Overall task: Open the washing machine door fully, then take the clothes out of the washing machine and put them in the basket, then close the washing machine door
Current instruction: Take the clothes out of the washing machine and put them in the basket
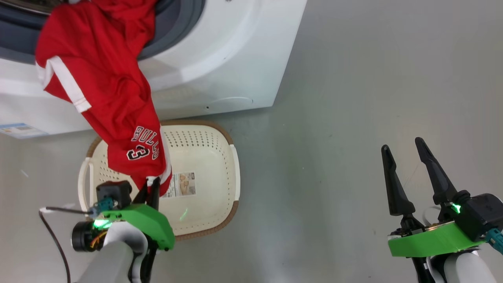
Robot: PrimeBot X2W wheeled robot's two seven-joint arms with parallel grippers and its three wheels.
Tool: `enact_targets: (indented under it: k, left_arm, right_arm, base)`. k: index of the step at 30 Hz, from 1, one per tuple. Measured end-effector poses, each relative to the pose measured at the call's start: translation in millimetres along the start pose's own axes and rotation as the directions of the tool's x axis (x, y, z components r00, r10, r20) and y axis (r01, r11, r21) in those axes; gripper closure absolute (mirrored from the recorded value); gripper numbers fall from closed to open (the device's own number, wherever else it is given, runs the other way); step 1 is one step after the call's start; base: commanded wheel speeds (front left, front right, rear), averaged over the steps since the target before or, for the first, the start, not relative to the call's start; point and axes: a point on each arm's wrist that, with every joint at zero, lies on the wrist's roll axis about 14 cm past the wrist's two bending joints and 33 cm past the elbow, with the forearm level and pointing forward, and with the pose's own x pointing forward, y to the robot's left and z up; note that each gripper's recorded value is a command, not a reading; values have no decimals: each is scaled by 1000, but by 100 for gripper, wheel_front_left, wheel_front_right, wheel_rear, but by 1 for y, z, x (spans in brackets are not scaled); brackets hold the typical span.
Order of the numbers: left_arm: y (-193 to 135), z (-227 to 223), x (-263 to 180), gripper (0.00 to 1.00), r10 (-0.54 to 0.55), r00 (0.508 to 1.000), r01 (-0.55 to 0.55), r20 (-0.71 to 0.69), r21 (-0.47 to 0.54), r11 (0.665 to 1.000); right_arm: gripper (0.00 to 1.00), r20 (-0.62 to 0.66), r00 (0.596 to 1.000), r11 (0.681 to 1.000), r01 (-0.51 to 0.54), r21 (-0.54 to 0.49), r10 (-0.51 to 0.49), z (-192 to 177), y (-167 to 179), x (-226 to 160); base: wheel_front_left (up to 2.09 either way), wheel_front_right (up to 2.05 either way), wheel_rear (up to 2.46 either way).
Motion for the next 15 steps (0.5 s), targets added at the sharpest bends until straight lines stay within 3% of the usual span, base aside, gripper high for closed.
enact_targets:
  k: [15]
  left_arm:
    - [1, -64, 36, 100, -15, 975, 6, -222, -40, 999]
  right_arm:
    - [0, -58, 998, 1000, 8, -6, -8, -28, -5, 19]
  base:
    - [0, 0, 0]
